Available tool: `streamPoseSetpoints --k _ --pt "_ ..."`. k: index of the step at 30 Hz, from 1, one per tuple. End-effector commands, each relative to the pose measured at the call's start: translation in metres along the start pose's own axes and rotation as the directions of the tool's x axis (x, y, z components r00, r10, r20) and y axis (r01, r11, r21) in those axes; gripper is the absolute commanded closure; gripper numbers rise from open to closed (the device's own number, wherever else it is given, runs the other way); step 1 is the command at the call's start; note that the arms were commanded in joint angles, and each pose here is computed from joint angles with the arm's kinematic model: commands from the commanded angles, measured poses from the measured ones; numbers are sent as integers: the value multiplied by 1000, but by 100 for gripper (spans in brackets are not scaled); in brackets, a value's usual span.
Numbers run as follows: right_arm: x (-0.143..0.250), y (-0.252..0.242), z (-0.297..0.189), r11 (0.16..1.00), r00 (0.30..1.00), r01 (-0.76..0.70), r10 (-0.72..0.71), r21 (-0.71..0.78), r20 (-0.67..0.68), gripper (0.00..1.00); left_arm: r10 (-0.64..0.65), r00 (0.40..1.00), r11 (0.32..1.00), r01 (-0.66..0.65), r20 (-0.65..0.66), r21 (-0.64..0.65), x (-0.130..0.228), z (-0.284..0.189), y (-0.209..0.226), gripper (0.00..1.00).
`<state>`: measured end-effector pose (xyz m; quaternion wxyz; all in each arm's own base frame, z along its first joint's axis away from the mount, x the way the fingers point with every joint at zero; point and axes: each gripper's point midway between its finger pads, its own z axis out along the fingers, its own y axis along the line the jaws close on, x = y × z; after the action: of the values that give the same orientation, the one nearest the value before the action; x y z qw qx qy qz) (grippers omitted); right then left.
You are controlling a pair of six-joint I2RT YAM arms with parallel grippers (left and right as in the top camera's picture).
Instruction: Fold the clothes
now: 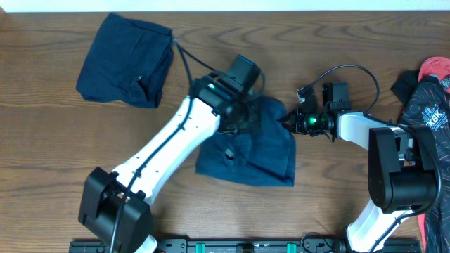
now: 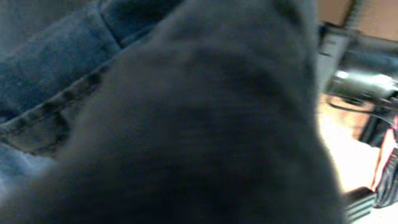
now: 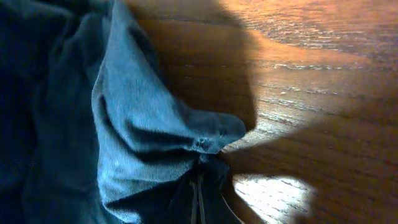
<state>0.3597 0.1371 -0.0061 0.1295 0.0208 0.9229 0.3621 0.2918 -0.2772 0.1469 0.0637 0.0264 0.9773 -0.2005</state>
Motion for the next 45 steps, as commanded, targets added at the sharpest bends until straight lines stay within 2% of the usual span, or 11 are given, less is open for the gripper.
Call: streamPoseSetpoints --k 1,7,11,14,17,24,26,29,36,42,45 --pt "20 -39 8 987 996 -74 80 144 -36 99 -17 1000 999 18 -8 33 0 6 -19 94" --pt "21 -49 5 977 994 -95 102 189 -31 99 -18 996 999 15 -92 -28 13 36 -11 94" --pt "17 -59 -2 968 988 -150 154 200 -4 99 -45 996 999 44 -72 -15 7 40 -14 93" --pt "18 -63 -6 964 985 -170 175 206 -4 99 -83 996 996 84 -43 11 0 41 -21 83" --pt "21 -64 -6 962 983 -176 183 209 -12 99 -84 996 996 85 -34 23 -2 42 -26 53" --pt "21 -65 -10 959 981 -188 195 212 -10 96 -37 998 999 38 -47 7 0 38 -18 50" --pt "18 -65 -17 956 979 -200 204 212 2 92 -14 998 1000 14 -60 -7 3 33 -11 50" --pt "12 -59 -37 957 978 -207 205 205 28 76 25 997 999 -28 -71 -39 3 21 5 50" --pt "23 -10 -80 983 994 -103 105 151 -3 51 71 991 978 -91 -113 -190 7 7 54 44" --pt "36 9 -75 985 998 9 1 172 -57 37 86 991 969 -107 -99 -222 3 7 61 40" --pt "32 24 -66 990 997 61 -55 128 -51 39 88 991 969 -107 -96 -222 3 7 61 40"
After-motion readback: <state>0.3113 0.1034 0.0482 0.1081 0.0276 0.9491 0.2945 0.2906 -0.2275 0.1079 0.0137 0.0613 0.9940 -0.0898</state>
